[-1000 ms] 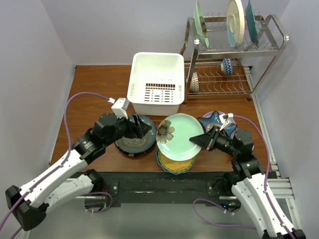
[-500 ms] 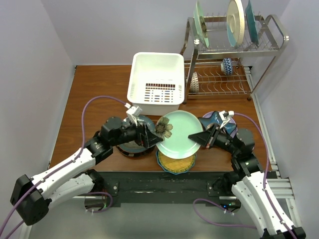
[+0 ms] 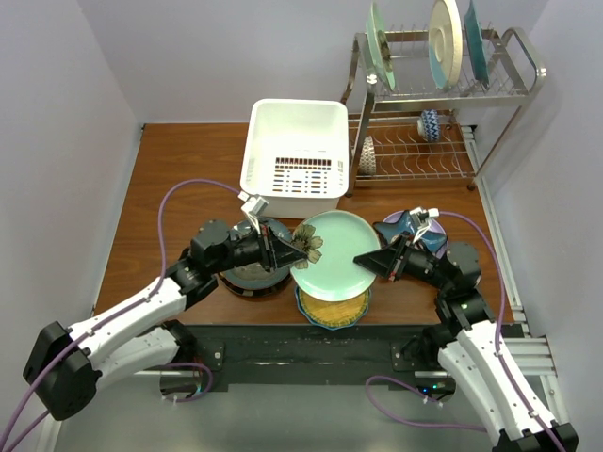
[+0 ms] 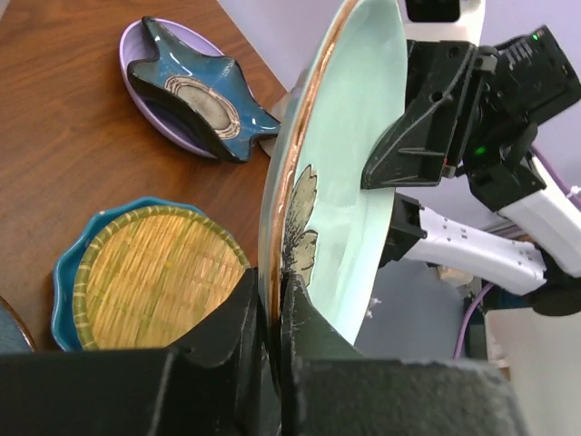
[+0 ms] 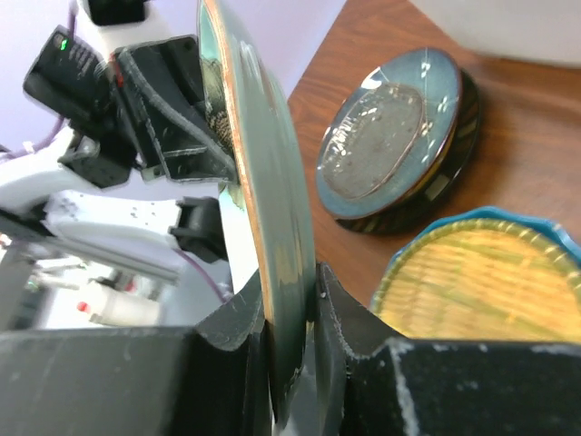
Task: Place the plates into the plastic bin on the countertop
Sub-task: Place the plate in the plastic bin.
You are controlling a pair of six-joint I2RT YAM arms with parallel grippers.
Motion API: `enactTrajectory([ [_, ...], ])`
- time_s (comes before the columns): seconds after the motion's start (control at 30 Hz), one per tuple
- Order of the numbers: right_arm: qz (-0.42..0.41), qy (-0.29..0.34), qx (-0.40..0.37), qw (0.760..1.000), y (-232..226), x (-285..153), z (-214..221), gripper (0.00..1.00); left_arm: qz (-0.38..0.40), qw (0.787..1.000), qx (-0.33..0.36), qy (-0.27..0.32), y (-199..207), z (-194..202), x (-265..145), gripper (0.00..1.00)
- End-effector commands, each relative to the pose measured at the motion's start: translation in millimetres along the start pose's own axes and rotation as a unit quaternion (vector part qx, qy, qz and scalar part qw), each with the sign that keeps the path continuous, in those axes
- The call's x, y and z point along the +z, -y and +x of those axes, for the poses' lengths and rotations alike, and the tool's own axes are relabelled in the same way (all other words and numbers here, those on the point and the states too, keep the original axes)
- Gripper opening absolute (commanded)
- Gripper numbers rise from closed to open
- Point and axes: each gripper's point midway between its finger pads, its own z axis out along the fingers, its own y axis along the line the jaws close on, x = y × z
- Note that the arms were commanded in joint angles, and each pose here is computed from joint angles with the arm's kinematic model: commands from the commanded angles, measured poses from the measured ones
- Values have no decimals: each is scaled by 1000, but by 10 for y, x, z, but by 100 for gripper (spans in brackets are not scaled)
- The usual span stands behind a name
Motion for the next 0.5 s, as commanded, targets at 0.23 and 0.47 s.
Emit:
enactTrajectory([
  [0.23,-25,20,-23,999,-243,-42,-146,74,41,998,48,9,187,-65,-32,0],
  [0.47,8,23,-18,1000,-104,-54,-114,99,25,998,53,28,193,-157,-83,0],
])
